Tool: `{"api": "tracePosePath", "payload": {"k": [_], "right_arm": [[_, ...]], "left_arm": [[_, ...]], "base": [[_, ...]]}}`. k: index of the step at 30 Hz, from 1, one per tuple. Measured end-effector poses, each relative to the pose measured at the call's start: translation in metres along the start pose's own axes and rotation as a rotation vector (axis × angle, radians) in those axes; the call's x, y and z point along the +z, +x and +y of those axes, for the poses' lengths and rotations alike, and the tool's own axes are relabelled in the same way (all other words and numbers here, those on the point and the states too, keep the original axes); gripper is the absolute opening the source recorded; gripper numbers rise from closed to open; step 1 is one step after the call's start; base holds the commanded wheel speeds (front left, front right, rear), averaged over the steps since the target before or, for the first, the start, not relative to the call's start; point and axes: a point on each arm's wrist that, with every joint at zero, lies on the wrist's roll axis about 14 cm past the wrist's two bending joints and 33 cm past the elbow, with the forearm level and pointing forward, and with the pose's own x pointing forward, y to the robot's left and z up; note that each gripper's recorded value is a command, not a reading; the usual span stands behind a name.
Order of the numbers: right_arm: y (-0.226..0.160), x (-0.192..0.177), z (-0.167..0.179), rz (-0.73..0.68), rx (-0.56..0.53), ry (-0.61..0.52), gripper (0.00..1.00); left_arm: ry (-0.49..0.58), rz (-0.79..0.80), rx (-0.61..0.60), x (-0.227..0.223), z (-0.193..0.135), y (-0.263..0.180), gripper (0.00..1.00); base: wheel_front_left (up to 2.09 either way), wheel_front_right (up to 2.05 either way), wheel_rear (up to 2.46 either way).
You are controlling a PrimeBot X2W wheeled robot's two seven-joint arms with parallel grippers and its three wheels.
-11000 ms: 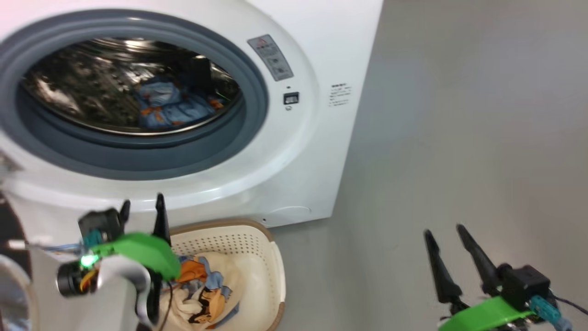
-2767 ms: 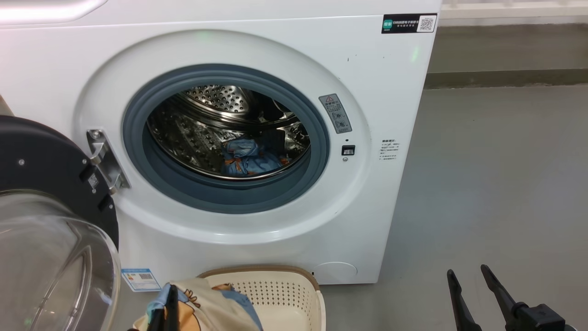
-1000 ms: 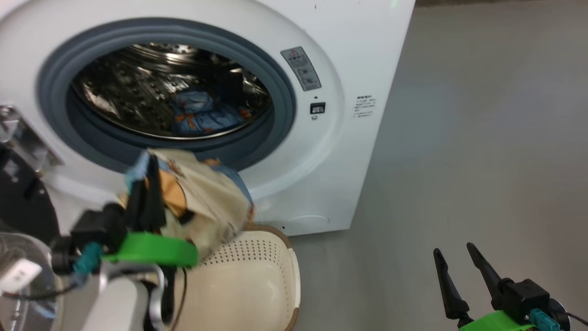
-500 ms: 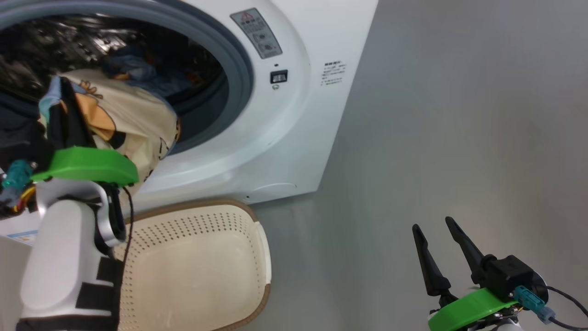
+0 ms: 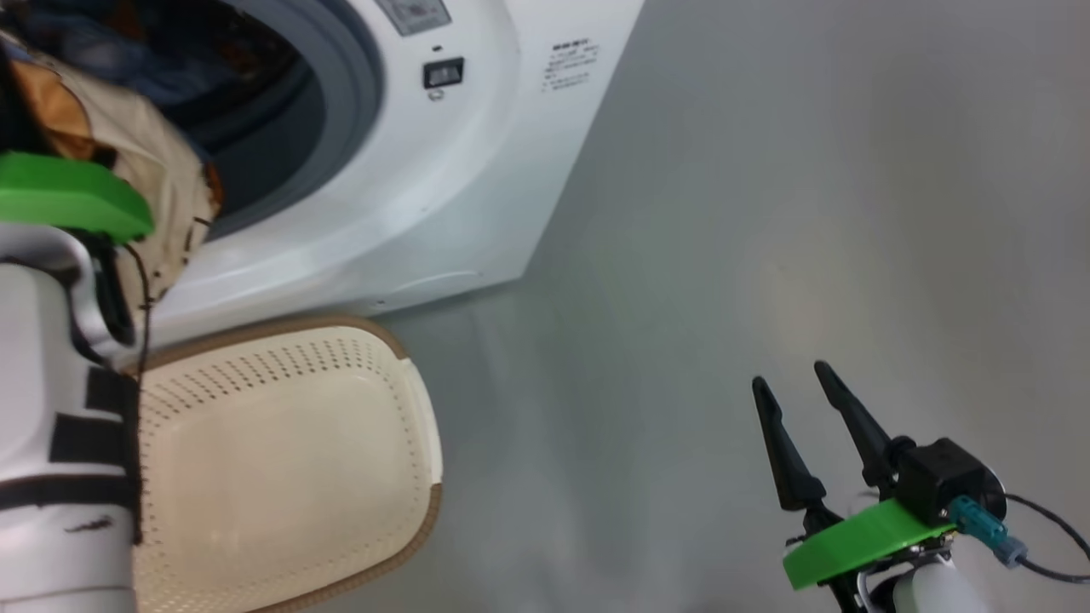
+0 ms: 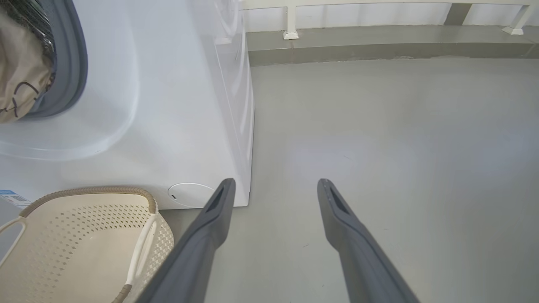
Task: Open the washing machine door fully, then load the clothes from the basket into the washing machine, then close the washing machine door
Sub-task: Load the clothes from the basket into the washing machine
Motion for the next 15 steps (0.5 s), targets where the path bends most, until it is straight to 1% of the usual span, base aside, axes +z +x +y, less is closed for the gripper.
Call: {"api": "tracePosePath", "payload": {"k": [8, 15], "right_arm": [[0.002, -0.011, -0.014, 0.039, -0.043, -0.019, 1.00], [0.003, -0.026, -0.014, 0.089, -0.046, -0.030, 1.00]], "left_arm": [[0.014, 0.061, -0.014, -0.038, -0.002, 0.024, 0.00], [0.021, 0.030, -0.071, -0.037, -0.011, 0.053, 0.00]], "base": [[0.00, 0.00, 0.00], [0.00, 0.00, 0.00]]}}
